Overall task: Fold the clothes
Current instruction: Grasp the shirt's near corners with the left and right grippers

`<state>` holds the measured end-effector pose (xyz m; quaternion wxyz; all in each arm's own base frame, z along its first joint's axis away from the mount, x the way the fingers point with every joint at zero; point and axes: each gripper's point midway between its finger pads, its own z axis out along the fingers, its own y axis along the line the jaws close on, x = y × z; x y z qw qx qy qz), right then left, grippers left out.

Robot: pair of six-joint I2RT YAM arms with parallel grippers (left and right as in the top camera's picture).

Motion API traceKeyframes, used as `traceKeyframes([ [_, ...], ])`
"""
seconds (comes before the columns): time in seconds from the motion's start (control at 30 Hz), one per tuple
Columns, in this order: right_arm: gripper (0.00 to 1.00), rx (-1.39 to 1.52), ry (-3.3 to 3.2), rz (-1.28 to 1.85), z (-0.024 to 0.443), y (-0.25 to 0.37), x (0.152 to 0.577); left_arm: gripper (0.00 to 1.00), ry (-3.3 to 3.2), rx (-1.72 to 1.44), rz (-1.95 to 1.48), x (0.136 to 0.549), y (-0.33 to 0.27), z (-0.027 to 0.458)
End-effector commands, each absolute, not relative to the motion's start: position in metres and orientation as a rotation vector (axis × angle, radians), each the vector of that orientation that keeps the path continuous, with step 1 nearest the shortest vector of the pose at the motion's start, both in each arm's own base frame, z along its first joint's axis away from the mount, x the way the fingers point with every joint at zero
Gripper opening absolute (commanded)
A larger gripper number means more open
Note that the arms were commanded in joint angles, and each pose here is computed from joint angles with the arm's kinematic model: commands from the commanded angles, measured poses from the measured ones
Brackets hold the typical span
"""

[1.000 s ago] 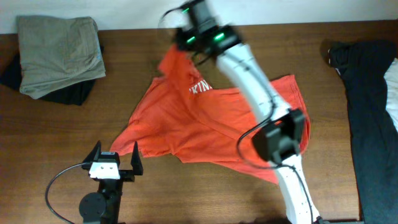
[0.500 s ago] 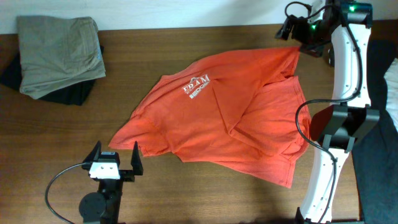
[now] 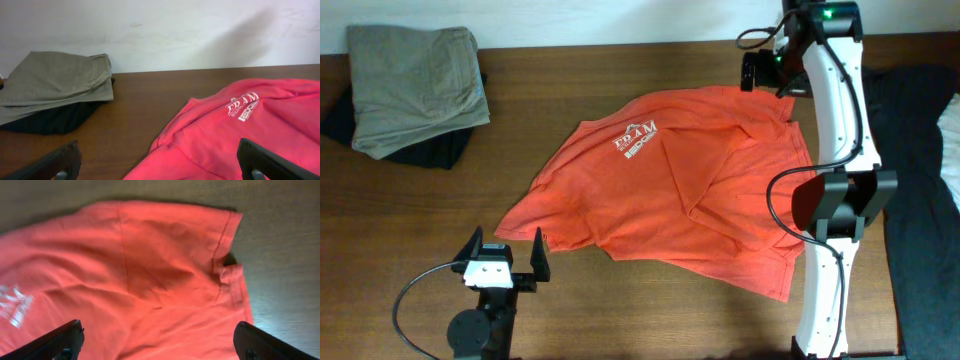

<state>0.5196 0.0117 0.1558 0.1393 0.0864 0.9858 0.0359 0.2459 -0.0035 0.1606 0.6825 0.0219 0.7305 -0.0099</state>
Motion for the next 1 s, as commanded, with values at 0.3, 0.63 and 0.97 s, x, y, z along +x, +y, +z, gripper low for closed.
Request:
traceKeyframes([
  [0.3,0.99,0.459,2.771,0.036,0.163,-0.030,0.528,0.99,1.631,0.067,-0.017,0.246,-0.004,0.161],
  [0.63,0.99,0.459,2.771,0.036,0.163,-0.030,0.528,0.99,1.034,0.389,-0.427,0.188,-0.082,0.298],
  [0.97,0.99,0.460,2.770,0.036,0.163,-0.030,0.528,0.99,1.715,0.374,-0.505,0.258,-0.083,0.311],
])
